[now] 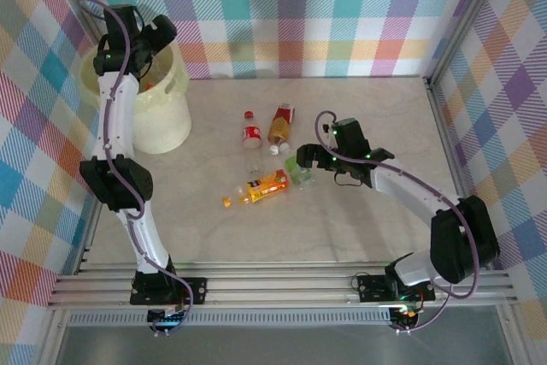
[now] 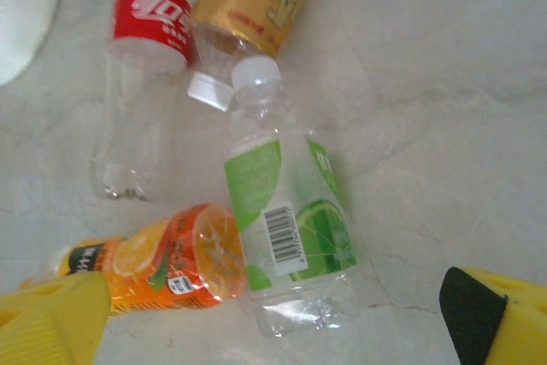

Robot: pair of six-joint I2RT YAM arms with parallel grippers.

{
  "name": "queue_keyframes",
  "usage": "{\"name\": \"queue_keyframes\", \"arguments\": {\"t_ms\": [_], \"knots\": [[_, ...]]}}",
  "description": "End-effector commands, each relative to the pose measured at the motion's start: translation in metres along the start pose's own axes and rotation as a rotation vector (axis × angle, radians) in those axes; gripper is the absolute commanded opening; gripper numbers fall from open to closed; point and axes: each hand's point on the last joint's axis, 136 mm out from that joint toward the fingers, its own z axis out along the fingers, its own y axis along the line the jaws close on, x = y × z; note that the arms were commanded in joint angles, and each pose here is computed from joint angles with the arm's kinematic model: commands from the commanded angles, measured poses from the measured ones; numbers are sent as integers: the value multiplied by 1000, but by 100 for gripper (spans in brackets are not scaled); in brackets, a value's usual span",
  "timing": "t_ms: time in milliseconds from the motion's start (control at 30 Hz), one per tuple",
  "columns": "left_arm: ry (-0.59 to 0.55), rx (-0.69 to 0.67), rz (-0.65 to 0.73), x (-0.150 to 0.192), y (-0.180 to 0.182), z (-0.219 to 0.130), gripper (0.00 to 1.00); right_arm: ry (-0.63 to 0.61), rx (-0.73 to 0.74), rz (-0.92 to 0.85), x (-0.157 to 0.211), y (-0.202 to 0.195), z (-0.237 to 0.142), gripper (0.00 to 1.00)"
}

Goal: Put the plastic bottles in the bin

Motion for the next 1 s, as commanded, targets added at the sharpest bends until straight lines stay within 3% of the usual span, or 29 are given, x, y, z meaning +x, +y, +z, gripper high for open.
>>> {"name": "queue_keyframes", "arguments": {"t_ms": [0,200,533,833,967], "knots": [[-29,113,52,-5,-39,-45,99,77,-8,-72,22,4,11,100],[3,208,58,13,-56,-79,100,104,72,-125,35,-5,33,98],[16,260,49,44,-46,-120,100,149,126,-156,46,-11,62,92],[92,327,-22,85,-52,-132,100,149,145,-207,44,-15,84,77],[143,354,7,106,-73,-136,100,122,134,-213,39,-12,83,65]]}}
